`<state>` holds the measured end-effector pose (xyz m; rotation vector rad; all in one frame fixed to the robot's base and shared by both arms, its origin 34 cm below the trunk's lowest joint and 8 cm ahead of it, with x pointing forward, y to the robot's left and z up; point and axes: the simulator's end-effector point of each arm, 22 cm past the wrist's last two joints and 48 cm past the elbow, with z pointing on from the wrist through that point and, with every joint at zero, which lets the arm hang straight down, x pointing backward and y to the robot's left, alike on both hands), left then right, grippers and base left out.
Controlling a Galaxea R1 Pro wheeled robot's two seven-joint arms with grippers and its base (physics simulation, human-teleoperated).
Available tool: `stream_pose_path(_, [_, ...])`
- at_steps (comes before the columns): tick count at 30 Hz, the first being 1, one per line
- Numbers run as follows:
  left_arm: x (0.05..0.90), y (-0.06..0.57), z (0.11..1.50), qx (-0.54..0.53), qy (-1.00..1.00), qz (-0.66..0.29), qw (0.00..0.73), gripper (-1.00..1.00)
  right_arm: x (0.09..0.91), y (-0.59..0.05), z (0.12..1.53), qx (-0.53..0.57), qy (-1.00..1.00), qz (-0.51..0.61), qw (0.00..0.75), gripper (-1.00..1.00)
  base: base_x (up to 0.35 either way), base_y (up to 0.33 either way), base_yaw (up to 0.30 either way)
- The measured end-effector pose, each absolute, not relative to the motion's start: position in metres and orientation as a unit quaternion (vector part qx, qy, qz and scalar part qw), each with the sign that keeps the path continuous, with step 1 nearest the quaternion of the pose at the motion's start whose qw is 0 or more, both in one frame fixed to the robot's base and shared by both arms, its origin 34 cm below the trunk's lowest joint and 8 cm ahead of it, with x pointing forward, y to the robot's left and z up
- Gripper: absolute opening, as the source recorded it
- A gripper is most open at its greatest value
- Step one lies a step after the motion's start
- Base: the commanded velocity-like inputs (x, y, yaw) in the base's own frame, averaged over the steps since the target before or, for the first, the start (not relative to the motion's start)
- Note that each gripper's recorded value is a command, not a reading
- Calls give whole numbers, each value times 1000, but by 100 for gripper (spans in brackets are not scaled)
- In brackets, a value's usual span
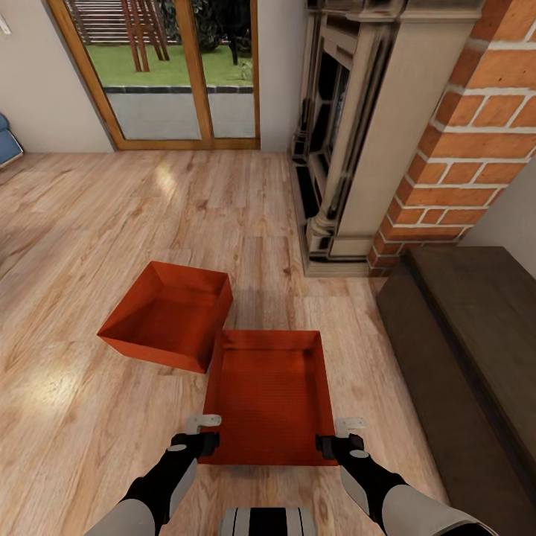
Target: Move the two storage containers from the living room to the garage. In the garage, place one container on the floor and stack the other container on top of it (either order is fine).
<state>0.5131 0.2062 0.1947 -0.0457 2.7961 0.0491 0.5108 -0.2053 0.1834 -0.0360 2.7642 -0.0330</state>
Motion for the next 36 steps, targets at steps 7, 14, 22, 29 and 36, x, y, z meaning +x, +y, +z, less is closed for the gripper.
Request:
stream_pose_path(7, [513, 206, 194, -16, 985, 17, 171, 100, 510, -205, 183, -13, 982, -12, 186, 100, 0, 0, 0])
stream_pose_path(14, [510, 207, 193, -17, 986, 17, 166, 100, 509, -205, 183, -15, 983, -12, 183, -100, 0, 0, 0])
stream_pose_path(22, [507, 213, 192, -50, 986, 15, 161, -100, 509, -205, 183, -16, 983, -10, 182, -100, 0, 0, 0])
stream_pose_path(29, [509, 212, 193, -51, 985, 13, 163, -100, 509, -204, 183, -17, 983, -9, 183, -100, 0, 0, 0])
stream_pose_path(36, [509, 208, 193, -51, 985, 10, 163, -100, 509, -204, 183, -17, 983, -9, 183, -100, 0, 0, 0])
